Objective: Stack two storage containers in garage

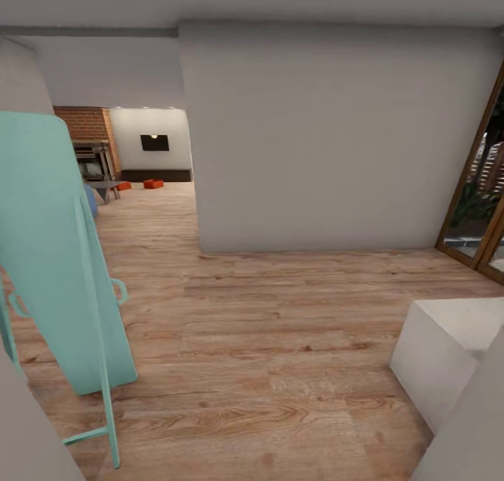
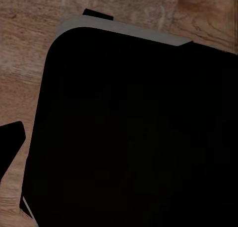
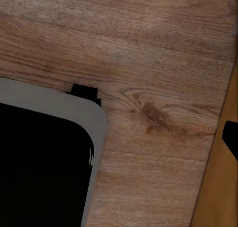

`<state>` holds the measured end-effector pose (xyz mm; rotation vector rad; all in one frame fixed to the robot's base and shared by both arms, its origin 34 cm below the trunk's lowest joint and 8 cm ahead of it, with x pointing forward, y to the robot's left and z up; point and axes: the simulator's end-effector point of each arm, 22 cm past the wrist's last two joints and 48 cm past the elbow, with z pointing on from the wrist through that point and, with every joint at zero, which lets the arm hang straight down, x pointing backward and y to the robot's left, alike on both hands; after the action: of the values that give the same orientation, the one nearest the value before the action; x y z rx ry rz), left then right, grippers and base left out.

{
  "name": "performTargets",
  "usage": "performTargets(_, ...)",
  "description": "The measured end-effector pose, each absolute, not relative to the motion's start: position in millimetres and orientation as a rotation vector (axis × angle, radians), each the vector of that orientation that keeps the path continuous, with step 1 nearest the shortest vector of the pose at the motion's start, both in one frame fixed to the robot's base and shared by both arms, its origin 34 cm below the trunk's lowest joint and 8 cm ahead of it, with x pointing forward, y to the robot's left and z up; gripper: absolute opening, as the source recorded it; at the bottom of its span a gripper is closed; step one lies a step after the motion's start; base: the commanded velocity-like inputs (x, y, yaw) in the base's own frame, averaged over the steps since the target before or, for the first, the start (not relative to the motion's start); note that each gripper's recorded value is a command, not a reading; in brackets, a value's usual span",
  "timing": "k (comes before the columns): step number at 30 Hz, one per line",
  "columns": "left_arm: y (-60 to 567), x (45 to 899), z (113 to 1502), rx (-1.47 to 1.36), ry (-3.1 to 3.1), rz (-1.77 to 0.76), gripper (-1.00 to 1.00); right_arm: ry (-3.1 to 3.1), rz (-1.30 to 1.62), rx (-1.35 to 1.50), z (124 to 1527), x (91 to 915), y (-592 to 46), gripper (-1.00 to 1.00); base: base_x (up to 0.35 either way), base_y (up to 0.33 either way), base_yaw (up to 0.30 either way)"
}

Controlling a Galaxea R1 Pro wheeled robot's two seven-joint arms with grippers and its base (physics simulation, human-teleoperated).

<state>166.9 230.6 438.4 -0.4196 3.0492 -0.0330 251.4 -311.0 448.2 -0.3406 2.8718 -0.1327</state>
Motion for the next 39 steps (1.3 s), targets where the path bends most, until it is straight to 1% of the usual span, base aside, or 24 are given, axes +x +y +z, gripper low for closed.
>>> performTargets(39,231.8,166.9,438.3,-0.419,3.049,-0.031,1.0,2.87,-0.141,-0.359,448.6,251.3,-315.8,1.0,0.322,0.0,0.0)
